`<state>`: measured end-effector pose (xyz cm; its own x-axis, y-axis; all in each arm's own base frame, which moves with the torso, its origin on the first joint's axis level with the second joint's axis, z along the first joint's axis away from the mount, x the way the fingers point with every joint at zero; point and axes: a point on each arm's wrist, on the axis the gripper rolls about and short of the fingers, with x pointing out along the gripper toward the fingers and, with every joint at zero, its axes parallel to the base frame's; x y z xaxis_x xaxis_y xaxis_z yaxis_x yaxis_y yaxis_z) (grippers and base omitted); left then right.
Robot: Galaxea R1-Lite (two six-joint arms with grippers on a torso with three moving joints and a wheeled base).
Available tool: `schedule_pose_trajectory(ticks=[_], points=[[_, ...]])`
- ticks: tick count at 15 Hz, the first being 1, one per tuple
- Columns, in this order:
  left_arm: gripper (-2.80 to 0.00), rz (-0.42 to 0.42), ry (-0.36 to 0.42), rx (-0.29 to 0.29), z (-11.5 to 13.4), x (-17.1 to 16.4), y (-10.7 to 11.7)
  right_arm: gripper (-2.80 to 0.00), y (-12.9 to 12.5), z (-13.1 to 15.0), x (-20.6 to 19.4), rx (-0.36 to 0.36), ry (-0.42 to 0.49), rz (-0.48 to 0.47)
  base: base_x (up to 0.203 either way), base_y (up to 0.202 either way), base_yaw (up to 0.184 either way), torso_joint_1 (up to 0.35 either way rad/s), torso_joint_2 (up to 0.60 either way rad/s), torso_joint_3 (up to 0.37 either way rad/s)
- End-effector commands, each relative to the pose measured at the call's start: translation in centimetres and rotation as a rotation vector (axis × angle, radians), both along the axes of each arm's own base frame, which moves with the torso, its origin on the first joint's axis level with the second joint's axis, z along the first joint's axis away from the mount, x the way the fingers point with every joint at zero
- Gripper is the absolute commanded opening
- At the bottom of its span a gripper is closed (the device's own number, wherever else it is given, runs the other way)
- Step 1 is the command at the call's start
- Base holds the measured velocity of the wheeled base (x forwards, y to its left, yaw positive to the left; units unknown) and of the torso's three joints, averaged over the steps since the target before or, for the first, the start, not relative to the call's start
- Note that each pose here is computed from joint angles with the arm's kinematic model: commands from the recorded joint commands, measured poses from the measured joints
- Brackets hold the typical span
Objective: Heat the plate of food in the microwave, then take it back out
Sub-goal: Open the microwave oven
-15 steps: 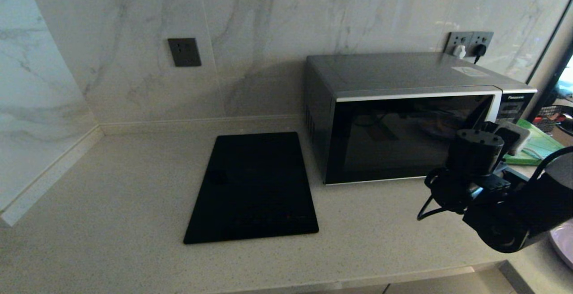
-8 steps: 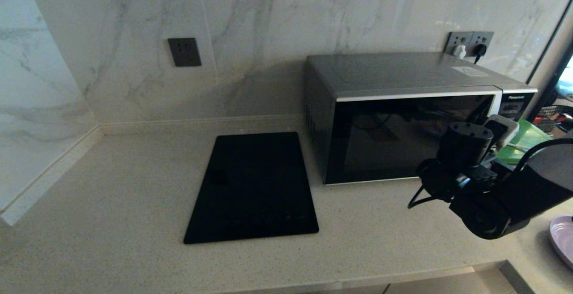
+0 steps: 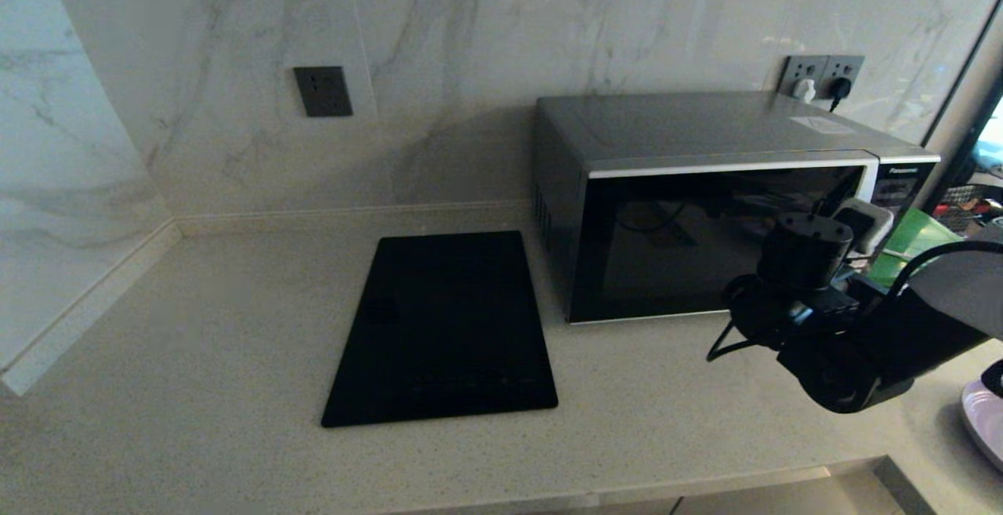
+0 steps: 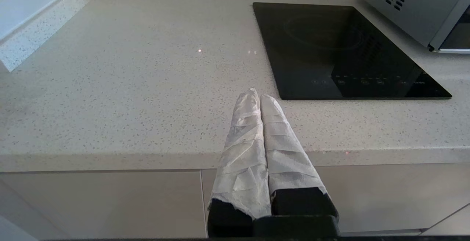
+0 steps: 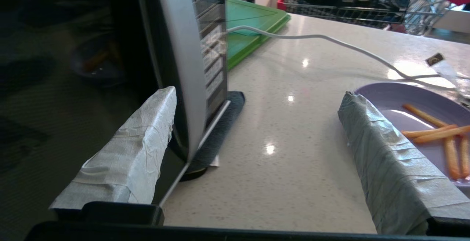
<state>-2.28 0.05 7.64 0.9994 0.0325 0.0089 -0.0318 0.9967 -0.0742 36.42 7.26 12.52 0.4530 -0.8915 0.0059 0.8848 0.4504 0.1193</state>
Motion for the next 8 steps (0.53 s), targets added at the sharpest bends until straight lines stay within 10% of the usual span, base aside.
schedule_pose_trajectory(ticks=[1,8], points=[[-2.80,0.001,0.001,-0.001,0.0,0.0,0.0,0.00,0.2,-0.4,0.6,-0.001,0.000,-0.003,0.000,0.000,0.000,0.000,0.00,0.000],[-2.80,0.001,0.001,-0.001,0.0,0.0,0.0,0.00,0.6,0.0,2.3,-0.009,-0.009,0.016,0.000,0.000,0.000,0.000,0.00,0.000]])
